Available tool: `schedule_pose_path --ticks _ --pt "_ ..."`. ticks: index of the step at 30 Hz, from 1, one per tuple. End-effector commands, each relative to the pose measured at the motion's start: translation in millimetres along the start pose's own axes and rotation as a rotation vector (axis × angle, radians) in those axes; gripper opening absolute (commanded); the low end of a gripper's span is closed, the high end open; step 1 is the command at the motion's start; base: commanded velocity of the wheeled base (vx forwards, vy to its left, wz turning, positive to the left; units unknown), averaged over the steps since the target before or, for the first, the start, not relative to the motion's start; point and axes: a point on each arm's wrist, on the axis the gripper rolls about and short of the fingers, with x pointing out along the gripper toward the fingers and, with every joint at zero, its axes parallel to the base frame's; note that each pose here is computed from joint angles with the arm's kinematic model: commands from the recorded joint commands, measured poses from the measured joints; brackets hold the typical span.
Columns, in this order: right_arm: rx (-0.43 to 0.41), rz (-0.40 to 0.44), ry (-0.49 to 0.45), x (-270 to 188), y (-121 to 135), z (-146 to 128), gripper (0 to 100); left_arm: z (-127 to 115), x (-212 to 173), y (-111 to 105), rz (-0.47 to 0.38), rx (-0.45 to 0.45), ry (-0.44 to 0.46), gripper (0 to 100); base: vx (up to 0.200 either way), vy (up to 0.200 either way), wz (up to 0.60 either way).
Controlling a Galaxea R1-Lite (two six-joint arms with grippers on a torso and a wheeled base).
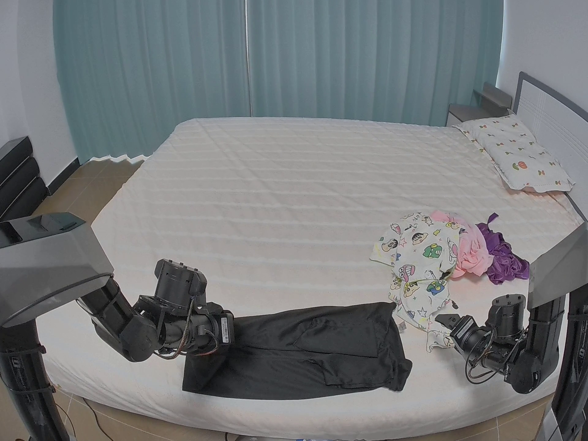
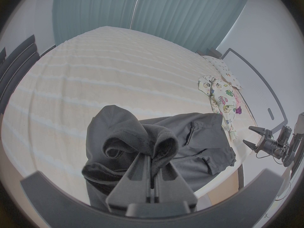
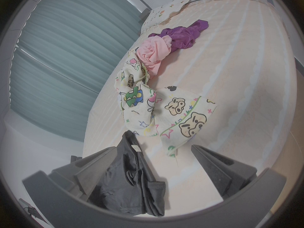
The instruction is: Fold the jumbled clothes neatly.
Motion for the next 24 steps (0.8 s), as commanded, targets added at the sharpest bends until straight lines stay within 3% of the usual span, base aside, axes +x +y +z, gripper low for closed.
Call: schedule_pose_path --ticks 1,13,22,24 --pt "0.0 0.016 -0.009 0 2 1 100 3 -3 -5 -0.013 0.006 -0.016 0 0.0 0.0 0.0" --pt "0.0 0.015 -0.008 0 2 1 100 -2 -6 -24 -0.049 0.04 0.003 0 0.0 0.0 0.0" --pt "0.0 0.014 -0.007 0 1 1 100 -4 -3 -24 -0.024 0.032 0.002 0 0.0 0.0 0.0" --pt "0.0 0.014 -0.007 0 1 1 100 -5 -3 -24 -0.024 0.019 0.004 0 -0.2 0.0 0.0"
